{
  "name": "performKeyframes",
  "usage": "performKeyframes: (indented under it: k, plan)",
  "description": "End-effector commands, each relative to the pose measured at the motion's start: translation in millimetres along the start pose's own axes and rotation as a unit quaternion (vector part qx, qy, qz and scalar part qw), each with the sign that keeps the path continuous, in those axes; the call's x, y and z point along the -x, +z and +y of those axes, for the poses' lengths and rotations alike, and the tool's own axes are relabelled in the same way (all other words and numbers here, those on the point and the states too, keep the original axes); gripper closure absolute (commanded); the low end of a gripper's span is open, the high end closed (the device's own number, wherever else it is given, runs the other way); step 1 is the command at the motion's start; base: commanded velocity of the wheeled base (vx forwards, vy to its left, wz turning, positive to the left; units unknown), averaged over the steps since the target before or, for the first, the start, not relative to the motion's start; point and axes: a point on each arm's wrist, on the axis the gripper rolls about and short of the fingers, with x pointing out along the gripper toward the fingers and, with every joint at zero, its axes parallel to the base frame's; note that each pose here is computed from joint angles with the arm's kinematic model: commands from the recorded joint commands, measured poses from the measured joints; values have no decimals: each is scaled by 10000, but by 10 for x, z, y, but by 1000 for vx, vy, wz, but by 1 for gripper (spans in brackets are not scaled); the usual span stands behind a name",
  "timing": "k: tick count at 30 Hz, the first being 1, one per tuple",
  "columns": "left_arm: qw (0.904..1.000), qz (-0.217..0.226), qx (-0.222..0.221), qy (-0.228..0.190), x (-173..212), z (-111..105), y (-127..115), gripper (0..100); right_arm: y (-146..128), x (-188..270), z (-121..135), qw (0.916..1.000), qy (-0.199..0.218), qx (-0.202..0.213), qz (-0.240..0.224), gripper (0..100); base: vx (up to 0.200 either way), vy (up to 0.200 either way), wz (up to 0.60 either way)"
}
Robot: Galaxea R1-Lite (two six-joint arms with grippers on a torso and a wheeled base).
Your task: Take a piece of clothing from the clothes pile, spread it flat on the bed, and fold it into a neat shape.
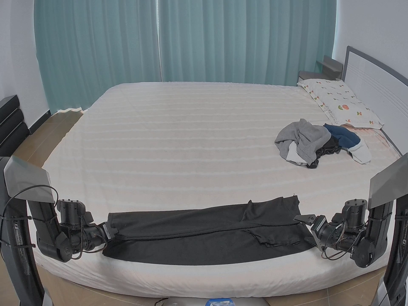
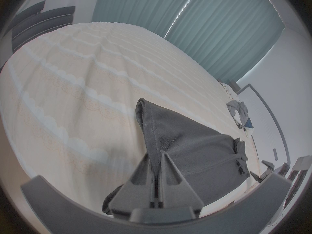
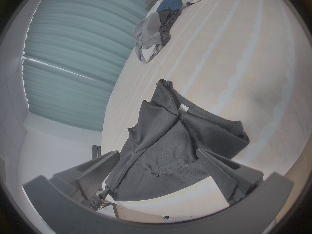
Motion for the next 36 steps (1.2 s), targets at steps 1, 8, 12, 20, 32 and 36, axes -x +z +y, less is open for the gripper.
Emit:
performKeyframes:
  k: [1, 8, 12, 20, 32, 36]
  plan:
    - [9999, -108, 67, -82, -33, -41, 56, 100, 38, -36, 6, 9999, 80, -87, -85, 0, 0, 0, 0]
    - [9984, -286, 316, -366, 38, -235, 134, 100, 120, -35, 33, 9984, 188, -477, -240, 0, 0, 0, 0]
    - [9971, -353, 518, -440, 47, -273, 170, 100, 122, -38, 35, 9984, 198, -474, -237, 0, 0, 0, 0]
    - [9965, -331, 406, -655, 127, -467, 155, 100, 111, -43, 38, 9986, 195, -450, -222, 0, 0, -100, 0]
    - [9953, 35, -39, -964, 183, -996, 125, 100, 93, -53, 36, 9987, 181, -426, -193, 0, 0, -200, 0]
    - [9957, 107, -192, -904, 189, -1239, 172, 100, 93, -53, 36, 9987, 181, -426, -193, 0, 0, -200, 0]
